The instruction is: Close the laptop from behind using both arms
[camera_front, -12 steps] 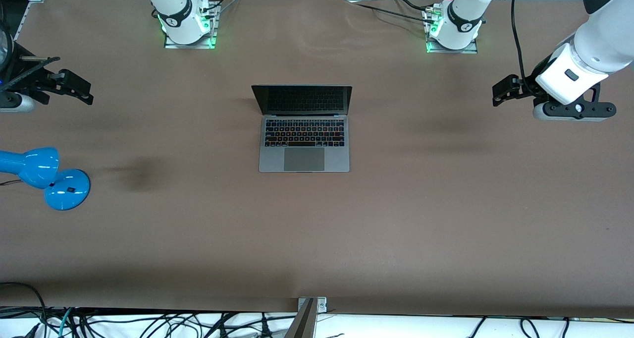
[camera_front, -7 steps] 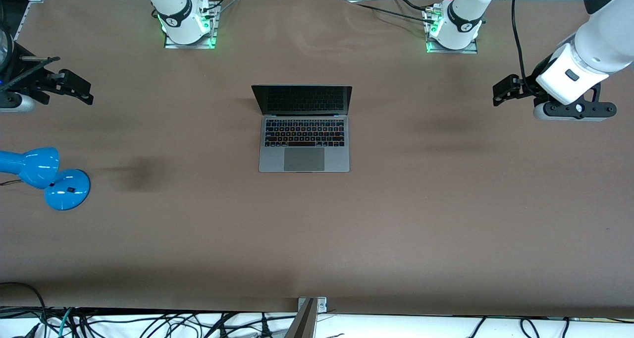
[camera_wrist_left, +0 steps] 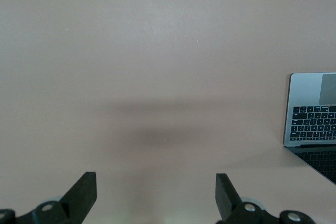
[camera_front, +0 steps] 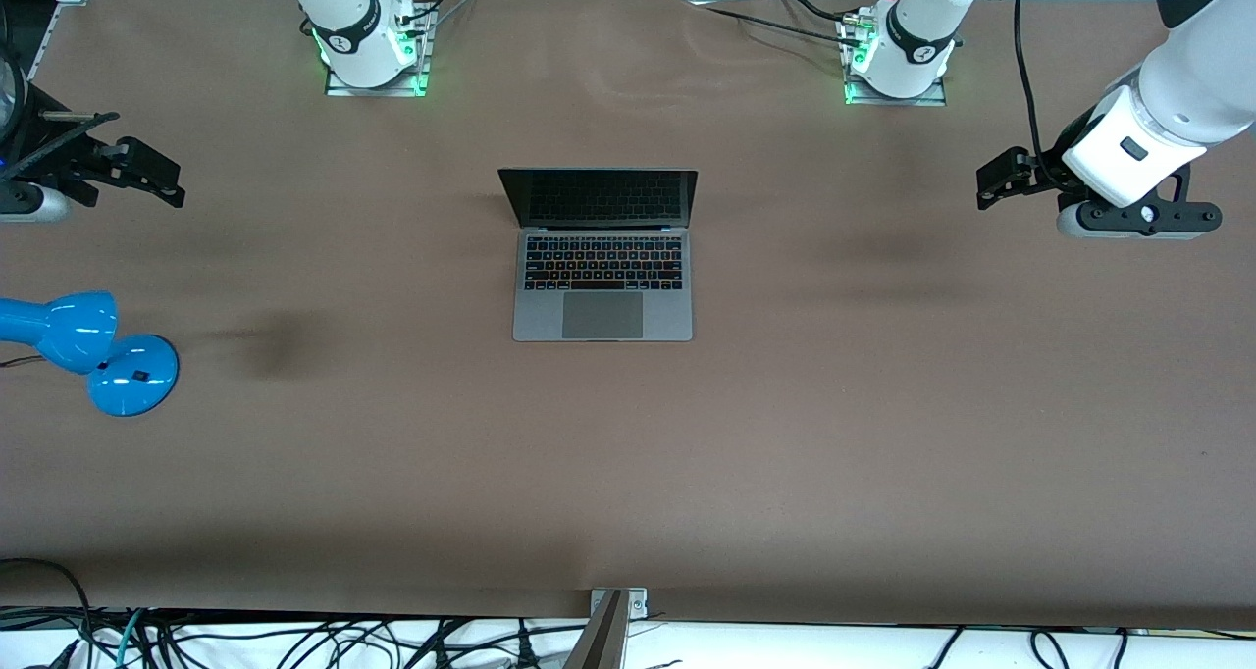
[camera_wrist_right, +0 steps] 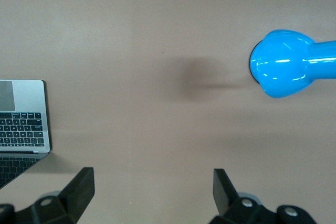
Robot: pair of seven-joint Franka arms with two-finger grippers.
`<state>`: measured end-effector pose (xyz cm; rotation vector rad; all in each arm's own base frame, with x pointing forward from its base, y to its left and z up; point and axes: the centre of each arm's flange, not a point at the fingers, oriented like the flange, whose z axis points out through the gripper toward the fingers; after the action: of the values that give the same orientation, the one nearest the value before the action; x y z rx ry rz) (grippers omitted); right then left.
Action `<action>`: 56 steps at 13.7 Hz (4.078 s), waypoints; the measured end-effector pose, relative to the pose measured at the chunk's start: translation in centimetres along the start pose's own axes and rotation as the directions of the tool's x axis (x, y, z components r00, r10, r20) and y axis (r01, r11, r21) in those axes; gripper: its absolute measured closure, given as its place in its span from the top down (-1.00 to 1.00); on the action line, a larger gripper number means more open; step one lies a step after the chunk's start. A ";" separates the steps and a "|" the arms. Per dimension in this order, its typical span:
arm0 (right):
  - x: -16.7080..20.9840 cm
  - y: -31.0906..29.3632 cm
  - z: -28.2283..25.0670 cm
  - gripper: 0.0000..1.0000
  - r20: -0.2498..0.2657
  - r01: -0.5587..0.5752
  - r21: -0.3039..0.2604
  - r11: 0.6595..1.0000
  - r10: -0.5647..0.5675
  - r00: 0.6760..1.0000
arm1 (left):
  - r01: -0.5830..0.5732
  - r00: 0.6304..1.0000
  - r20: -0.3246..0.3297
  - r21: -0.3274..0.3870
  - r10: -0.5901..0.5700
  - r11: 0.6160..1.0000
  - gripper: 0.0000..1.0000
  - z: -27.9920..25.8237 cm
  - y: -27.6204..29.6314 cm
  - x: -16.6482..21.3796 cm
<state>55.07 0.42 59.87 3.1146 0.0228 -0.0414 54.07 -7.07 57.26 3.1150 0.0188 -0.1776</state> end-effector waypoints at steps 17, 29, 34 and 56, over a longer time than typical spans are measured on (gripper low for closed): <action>0.0 0.0 0.0 1.00 0.000 0.000 0.000 1.000 0.000 1.000 | -0.001 1.000 0.000 0.000 0.001 1.000 1.00 0.0 0.1 0.0; 0.0 0.0 0.0 1.00 0.000 0.000 0.001 1.000 0.000 1.000 | -0.004 1.000 0.001 0.001 0.004 1.000 1.00 0.1 0.2 0.0; 0.0 0.0 0.0 1.00 0.000 0.000 0.001 1.000 0.000 1.000 | -0.016 1.000 0.002 0.002 0.016 1.000 1.00 0.1 1.0 -0.1; -8.8 -25.3 13.3 1.00 0.319 0.153 -0.034 0.988 -0.135 0.938 | 0.170 0.980 0.095 0.051 -0.174 0.984 0.94 8.3 23.9 -10.4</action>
<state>45.52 25.25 46.10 3.0001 0.2403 -0.5311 43.13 -31.25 50.73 3.1410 0.2868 -0.3403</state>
